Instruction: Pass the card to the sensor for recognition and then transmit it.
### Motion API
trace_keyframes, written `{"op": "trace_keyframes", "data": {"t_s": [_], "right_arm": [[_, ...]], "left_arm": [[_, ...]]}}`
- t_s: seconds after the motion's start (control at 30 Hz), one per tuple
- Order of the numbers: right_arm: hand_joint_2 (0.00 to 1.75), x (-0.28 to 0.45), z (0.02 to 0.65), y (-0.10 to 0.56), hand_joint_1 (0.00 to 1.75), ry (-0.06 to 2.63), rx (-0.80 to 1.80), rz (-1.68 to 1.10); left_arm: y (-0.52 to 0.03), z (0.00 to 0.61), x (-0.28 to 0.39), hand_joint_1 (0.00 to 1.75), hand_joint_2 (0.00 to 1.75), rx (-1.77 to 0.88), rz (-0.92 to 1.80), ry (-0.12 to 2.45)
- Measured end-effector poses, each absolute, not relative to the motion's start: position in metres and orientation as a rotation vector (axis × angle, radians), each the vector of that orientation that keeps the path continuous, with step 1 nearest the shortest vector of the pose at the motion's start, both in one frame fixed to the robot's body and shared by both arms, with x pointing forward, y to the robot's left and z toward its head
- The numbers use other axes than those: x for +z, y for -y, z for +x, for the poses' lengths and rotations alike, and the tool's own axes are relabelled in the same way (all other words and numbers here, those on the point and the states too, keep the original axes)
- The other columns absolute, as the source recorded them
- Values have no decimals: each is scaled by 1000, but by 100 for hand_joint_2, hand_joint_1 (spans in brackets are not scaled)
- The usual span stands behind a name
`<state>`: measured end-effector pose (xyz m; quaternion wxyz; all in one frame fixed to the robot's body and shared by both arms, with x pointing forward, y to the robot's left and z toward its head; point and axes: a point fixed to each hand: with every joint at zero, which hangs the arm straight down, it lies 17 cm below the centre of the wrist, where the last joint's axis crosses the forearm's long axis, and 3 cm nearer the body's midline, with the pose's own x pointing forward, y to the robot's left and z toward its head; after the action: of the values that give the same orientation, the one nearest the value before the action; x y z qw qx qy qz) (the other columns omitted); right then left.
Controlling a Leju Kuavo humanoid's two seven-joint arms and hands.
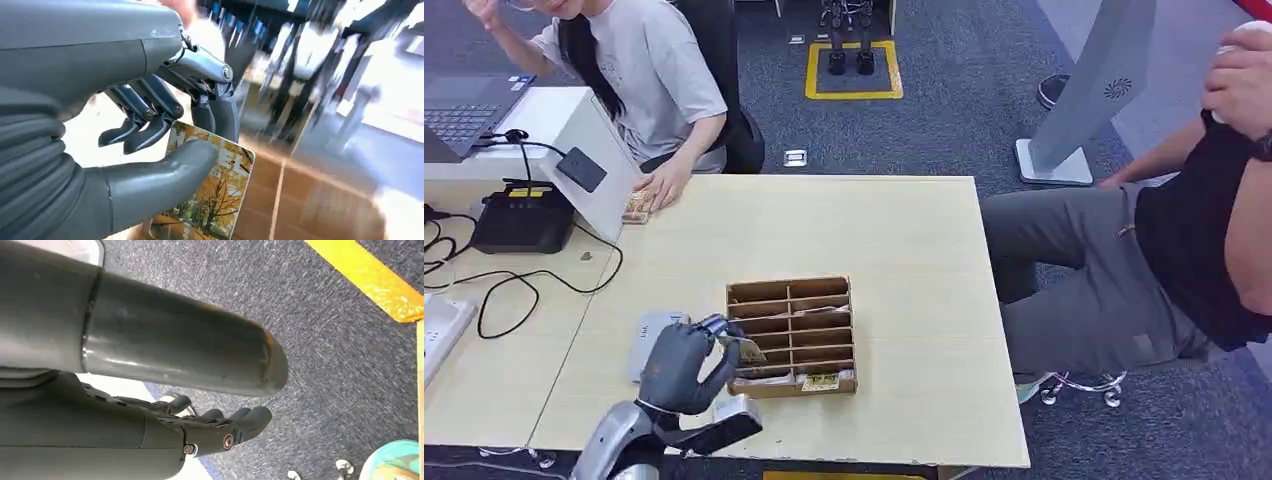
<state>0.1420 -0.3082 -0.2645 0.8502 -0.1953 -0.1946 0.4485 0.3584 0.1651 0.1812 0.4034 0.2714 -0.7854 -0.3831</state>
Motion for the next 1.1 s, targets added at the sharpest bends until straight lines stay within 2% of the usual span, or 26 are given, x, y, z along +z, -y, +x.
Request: {"op": "trace_keyframes", "data": {"t_s": [0.17, 0.6, 0.9, 1.03, 1.1], "right_arm": [[0, -265, 139, 309, 0, 406, 933, -409], [0, -265, 138, 309, 0, 407, 932, -407], [0, -265, 137, 311, 0, 415, 906, -413], [0, -265, 137, 311, 0, 415, 912, -415], [0, -265, 138, 311, 0, 410, 934, -417]], "left_arm": [[-181, 362, 230, 175, 175, -946, 752, 2078], [-186, 354, 258, 175, 175, -947, 807, 2161], [-181, 358, 310, 175, 175, -986, 906, 2284], [-189, 365, 313, 175, 175, -977, 989, 2242], [-215, 392, 310, 175, 175, -949, 1196, 2102]]}}
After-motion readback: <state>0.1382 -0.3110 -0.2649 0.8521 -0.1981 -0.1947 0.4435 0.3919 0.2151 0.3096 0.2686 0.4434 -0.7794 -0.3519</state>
